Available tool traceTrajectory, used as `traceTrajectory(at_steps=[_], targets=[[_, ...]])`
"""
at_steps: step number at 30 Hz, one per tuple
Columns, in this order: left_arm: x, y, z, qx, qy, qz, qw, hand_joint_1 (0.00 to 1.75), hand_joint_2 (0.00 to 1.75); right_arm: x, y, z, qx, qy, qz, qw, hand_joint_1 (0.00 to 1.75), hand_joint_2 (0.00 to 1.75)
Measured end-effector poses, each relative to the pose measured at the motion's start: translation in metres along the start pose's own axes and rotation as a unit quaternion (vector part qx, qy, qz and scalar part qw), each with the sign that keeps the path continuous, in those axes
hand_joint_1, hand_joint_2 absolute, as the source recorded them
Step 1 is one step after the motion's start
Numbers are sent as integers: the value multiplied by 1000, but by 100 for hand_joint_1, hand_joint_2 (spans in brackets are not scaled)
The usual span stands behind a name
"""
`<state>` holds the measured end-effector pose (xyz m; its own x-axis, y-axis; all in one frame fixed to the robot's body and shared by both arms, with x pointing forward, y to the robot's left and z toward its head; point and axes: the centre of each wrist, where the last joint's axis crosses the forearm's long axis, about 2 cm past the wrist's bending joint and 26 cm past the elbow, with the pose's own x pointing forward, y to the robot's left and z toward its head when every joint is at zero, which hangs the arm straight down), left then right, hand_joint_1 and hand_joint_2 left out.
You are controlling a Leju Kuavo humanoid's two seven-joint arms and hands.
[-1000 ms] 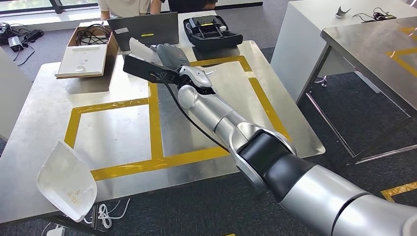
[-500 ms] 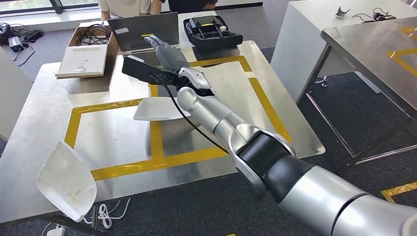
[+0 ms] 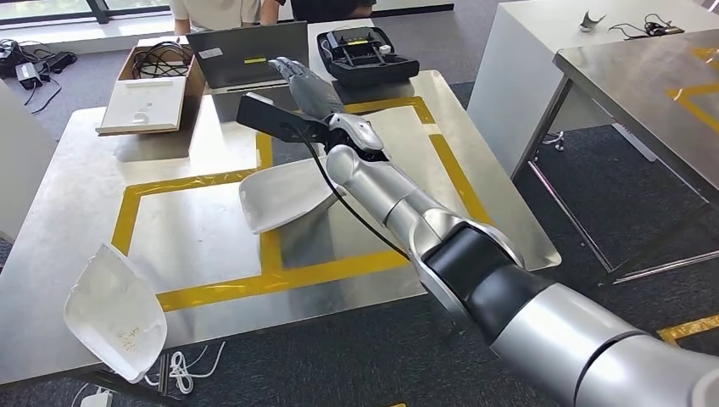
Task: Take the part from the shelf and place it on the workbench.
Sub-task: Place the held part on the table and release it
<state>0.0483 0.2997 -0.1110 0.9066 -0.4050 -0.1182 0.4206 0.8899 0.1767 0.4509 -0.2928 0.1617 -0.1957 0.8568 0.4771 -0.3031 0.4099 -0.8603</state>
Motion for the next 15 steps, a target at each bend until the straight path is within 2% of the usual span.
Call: traceTrajectory(at_steps=[6,10,12,15], targets=[[-2,0,0,5,1,9,1000,0,0,-14,-12,5,-18,12,16,1000,0,0],[1,-1,0,7,-19,12,1000,0,0,-17,-18,5,-36,11,21,999,0,0],[5,-1,1,7,-28,14,999,0,0,-16,-32,4,-60,-7,18,998,0,0],[14,-1,4,6,-25,18,999,0,0,-5,-65,-2,-108,-43,2,993,0,0]])
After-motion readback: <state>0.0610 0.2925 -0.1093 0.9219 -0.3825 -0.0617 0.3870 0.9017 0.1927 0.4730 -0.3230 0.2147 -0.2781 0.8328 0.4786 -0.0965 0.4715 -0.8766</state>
